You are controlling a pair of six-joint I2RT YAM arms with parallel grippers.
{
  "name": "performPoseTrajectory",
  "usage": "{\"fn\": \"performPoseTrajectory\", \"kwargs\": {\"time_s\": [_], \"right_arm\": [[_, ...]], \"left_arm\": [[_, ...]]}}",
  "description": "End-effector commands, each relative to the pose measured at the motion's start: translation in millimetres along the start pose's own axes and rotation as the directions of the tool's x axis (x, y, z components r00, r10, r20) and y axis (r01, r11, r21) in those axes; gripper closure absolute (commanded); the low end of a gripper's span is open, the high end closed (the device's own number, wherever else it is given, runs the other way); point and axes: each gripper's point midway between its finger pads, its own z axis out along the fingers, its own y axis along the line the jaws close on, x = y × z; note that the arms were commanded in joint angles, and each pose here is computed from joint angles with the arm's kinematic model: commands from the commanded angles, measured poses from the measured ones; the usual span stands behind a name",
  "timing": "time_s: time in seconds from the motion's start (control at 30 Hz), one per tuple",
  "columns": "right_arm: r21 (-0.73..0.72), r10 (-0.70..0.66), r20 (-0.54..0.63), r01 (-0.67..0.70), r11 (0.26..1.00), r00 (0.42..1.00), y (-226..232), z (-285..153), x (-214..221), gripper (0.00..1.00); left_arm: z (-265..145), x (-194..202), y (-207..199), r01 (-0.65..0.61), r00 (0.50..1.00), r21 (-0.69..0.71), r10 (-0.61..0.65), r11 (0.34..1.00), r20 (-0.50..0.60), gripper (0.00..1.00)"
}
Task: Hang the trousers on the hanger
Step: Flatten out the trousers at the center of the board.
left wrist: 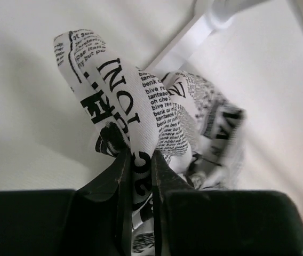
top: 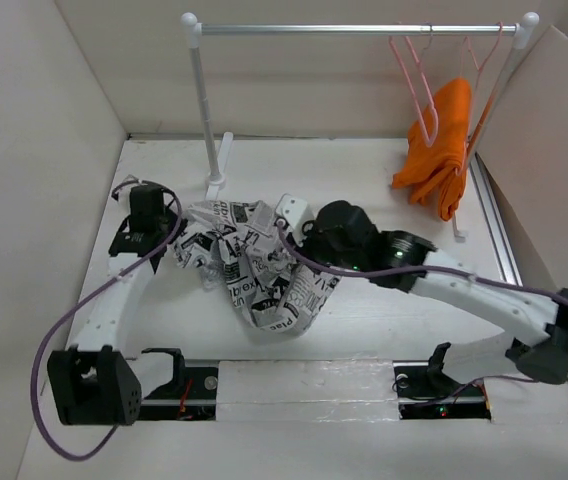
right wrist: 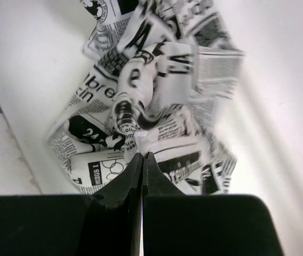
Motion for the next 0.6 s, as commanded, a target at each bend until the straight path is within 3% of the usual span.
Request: {"fn": "performPoseTrajectory", "kwargs": {"time_s": [0.0, 0.13, 0.17, 0.23, 0.3, 0.37, 0.47, 0.57], "right_arm": [[0.063, 0.011, 0.235, -0.026, 0.998, 0.972, -1.3, -114.8, -81.3, 1.0], [0.073, 0.031, 0.319, -0.057, 0.996, 0.947, -5.6, -196.1, -110.0, 1.0], [0.074, 0.049, 0.41, -0.086, 0.994, 0.911, -9.2, -234.5, -135.8, 1.0], [0.062, 0.063, 0.448, -0.101, 0.993, 0.892, -10.6, -266.5, -146.6, 1.0], [0.041, 0.088, 0.539, -0.13, 0.991, 0.838, -17.9, -309.2, -169.9, 1.0], [0.048, 0.101, 0.58, -0.158, 0.986, 0.809, -25.8, -331.5, -177.3, 1.0], [0.191, 0.101, 0.55, -0.243, 0.951, 0.829, -55.3, -340.4, -158.8, 1.0], [0.412, 0.087, 0.411, -0.27, 0.87, 0.907, -87.1, -315.9, -110.4, 1.0]], "left_arm": [[-81.7, -83.9, -25.6, 0.039, 0.955, 0.062, -0.055, 0.997, 0.292, 1.0], [-163.2, -137.2, -42.1, 0.057, 0.872, 0.143, -0.119, 0.988, 0.475, 1.0], [-179.0, -148.4, -39.9, 0.071, 0.845, 0.138, -0.133, 0.988, 0.518, 1.0], [-222.2, -170.2, -39.9, 0.085, 0.784, 0.163, -0.167, 0.983, 0.598, 1.0], [-253.8, -181.7, -37.1, 0.09, 0.741, 0.18, -0.187, 0.979, 0.645, 1.0], [-268.2, -189.3, -27.6, 0.099, 0.704, 0.148, -0.174, 0.984, 0.688, 1.0], [-270.4, -187.1, -13.2, 0.13, 0.693, 0.102, -0.164, 0.986, 0.702, 1.0], [-249.8, -174.1, -4.7, 0.134, 0.722, 0.067, -0.144, 0.989, 0.677, 1.0]]}}
